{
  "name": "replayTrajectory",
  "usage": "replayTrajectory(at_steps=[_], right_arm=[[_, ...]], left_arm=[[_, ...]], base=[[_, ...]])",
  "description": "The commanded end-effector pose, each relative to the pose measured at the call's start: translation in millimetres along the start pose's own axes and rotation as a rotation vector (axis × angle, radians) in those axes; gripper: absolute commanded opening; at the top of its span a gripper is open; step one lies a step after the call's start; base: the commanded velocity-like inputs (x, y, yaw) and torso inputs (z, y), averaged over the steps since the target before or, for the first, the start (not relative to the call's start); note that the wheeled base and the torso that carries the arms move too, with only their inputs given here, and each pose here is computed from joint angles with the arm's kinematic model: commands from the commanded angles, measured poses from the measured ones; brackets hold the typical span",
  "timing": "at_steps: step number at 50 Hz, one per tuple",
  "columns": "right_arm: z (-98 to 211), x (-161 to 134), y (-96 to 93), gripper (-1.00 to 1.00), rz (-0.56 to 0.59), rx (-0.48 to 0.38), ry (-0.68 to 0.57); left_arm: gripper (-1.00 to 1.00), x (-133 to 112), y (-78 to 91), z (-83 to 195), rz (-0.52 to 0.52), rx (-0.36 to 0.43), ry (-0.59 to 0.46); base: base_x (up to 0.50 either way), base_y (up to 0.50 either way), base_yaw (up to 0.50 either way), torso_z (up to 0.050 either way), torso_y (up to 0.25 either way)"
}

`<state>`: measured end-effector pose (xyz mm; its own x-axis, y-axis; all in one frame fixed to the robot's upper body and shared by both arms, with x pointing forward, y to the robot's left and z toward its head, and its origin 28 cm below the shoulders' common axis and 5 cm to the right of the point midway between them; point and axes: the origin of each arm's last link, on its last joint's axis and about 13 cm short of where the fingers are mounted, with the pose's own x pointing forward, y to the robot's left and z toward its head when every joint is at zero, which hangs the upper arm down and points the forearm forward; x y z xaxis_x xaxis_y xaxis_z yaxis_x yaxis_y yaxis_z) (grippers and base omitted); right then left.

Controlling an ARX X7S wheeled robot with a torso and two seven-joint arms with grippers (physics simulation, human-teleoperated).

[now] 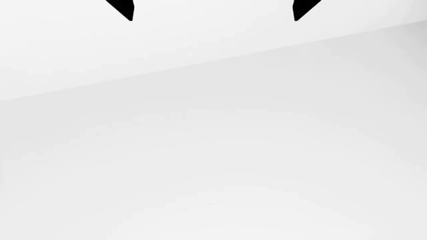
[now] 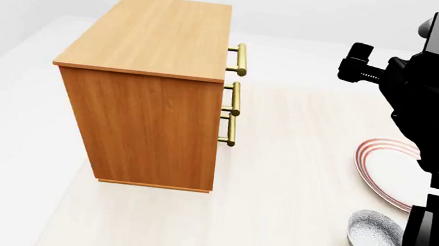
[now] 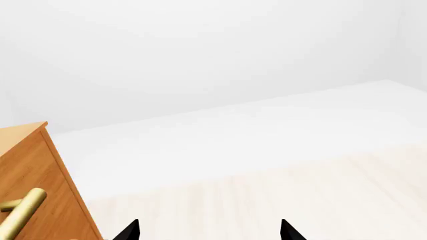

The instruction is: Open the top drawer of the cabinet and put the bowl in it.

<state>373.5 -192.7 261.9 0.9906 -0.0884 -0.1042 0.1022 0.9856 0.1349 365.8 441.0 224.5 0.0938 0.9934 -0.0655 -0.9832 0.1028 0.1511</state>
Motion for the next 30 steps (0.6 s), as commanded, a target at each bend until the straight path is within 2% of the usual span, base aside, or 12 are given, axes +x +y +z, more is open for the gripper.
replayTrajectory(at_steps=[1,27,29,30], right_arm=[[0.6,-0.3,-0.6,1.00,-0.004,0.002,0.005],[1.5,-0.3,-2.1,1.00,-0.023,0.018,0.018],[2.1,0.0,-2.1,1.00,-0.037,0.040,0.024],[3.5,0.6,-1.8,1.00,-0.040,0.102,0.034]], left_arm=[[1.00,0.0,0.3,2.1,-0.001,-0.001,0.001],[1.00,0.3,0.7,3.8,-0.005,-0.006,0.005],[1.00,0.3,0.7,3.9,-0.005,-0.006,0.005],[1.00,0.4,0.7,4.0,-0.005,-0.006,0.004]], base=[[0.50,0.00,0.00,0.000,0.000],[0.50,0.00,0.00,0.000,0.001],[0.50,0.00,0.00,0.000,0.000],[0.00,0.00,0.00,0.000,0.000]])
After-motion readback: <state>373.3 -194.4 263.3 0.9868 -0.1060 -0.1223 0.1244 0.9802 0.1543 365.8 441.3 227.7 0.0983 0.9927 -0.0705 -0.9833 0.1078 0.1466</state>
